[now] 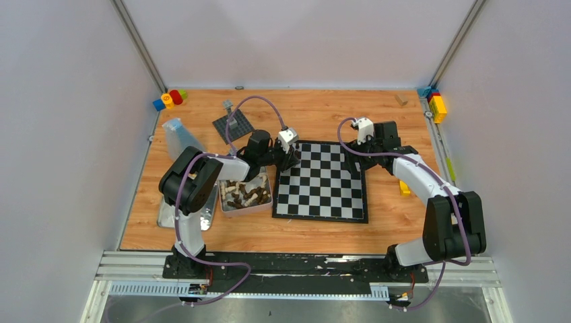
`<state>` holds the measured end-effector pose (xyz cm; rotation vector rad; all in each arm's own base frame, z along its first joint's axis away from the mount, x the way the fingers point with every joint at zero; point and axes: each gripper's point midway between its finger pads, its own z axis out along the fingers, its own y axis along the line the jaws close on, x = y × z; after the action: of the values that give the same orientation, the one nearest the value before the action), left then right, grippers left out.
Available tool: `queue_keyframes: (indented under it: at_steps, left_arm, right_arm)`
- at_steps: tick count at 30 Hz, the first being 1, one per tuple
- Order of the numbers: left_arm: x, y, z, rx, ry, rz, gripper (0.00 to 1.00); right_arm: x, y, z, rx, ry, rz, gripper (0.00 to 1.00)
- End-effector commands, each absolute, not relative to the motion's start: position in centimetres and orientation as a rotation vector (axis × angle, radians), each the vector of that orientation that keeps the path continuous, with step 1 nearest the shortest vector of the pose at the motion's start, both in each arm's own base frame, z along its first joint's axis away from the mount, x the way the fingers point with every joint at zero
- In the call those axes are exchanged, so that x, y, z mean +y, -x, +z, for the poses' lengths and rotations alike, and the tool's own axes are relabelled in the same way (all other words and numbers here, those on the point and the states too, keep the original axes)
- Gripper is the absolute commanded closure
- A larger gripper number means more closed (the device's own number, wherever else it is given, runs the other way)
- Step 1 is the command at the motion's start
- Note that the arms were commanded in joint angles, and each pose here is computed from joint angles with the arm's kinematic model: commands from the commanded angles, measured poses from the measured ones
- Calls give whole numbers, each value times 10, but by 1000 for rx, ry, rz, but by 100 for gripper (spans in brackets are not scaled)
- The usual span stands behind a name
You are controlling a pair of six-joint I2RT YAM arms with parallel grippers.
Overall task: Set up the chess pieces on the board
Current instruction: Place the chess piece on the chessboard.
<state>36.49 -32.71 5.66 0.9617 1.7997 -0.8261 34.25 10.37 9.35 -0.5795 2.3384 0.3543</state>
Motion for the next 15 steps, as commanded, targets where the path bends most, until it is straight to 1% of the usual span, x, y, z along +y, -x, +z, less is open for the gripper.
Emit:
queue_keyframes:
  at_steps: [1, 5, 8, 10, 15]
  left_arm:
    - [-332, -365, 80, 1707, -990, -823, 74]
    - [-334, -367, 80, 1704, -991, -827, 81]
    - [-335, -369, 80, 1701, -992, -827, 88]
    - [-336, -370, 80, 1700, -992, -828, 90]
    - [-337, -373, 81, 1695, -991, -818, 91]
  right_arm:
    - [102, -350, 103, 2289, 591, 333, 25]
    - [102, -350, 103, 2290, 591, 333, 25]
    - [102, -350, 103, 2288, 590, 332, 25]
    - [103, -350, 103, 2288, 592, 334, 25]
    - [102, -350, 102, 2291, 590, 330, 25]
